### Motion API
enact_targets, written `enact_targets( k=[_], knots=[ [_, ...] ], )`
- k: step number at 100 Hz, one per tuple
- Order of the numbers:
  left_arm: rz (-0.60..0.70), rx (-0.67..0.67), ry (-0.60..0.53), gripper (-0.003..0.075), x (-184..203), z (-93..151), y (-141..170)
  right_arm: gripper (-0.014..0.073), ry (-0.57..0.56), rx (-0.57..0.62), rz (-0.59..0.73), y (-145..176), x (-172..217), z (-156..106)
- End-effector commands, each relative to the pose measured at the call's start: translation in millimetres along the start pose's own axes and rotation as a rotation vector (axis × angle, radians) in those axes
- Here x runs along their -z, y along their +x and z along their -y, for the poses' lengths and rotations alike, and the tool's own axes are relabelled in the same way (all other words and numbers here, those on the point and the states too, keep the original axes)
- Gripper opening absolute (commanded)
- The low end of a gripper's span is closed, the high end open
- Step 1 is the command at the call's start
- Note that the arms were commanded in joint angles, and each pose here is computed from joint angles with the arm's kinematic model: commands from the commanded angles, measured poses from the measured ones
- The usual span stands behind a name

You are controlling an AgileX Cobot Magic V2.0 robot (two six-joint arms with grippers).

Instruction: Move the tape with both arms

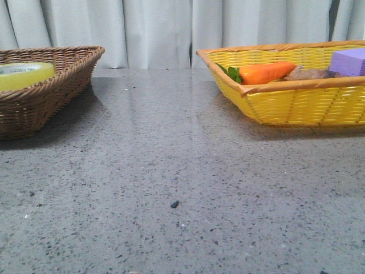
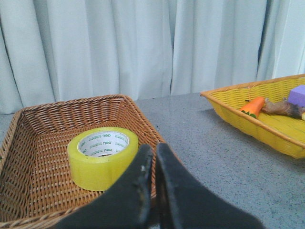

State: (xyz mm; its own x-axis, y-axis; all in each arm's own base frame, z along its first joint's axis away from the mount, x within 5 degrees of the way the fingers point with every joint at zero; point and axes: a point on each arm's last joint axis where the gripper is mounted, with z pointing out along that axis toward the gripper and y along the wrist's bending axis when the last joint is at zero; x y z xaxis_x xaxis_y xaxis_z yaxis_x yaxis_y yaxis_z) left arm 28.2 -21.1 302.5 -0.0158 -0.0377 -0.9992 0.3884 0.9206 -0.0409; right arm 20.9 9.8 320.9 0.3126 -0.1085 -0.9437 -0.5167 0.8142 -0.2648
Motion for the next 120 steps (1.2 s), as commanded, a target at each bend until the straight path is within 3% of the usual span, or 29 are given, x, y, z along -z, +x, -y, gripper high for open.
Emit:
enact_targets(
  k=[1,71,85,95,102,120],
  knots=[
    [0.134,0.020,-0.014,-0.0020,9.2,-0.4,-5.4,-0.0062,0.014,0.025,0.103,-7.3,3.9,0.8],
    [0.128,0.019,-0.011,-0.0021,11.0,-0.3,5.0,-0.0066,0.015,0.024,0.080,-3.2,6.0,0.5],
    [0.226,-0.081,-0.142,-0.0020,5.0,-11.0,13.8,-0.0066,0.015,0.024,0.080,-3.2,6.0,0.5],
    [0.352,0.004,-0.223,-0.0020,0.5,-18.4,23.3,-0.0066,0.015,0.024,0.080,-3.2,6.0,0.5],
    [0.373,0.018,-0.275,-0.0020,-4.0,-23.2,37.7,-0.0066,0.015,0.024,0.080,-3.2,6.0,0.5],
    [0.162,-0.007,-0.361,-0.0021,-13.8,-30.3,78.1,-0.0066,0.015,0.024,0.080,-3.2,6.0,0.5]
  ],
)
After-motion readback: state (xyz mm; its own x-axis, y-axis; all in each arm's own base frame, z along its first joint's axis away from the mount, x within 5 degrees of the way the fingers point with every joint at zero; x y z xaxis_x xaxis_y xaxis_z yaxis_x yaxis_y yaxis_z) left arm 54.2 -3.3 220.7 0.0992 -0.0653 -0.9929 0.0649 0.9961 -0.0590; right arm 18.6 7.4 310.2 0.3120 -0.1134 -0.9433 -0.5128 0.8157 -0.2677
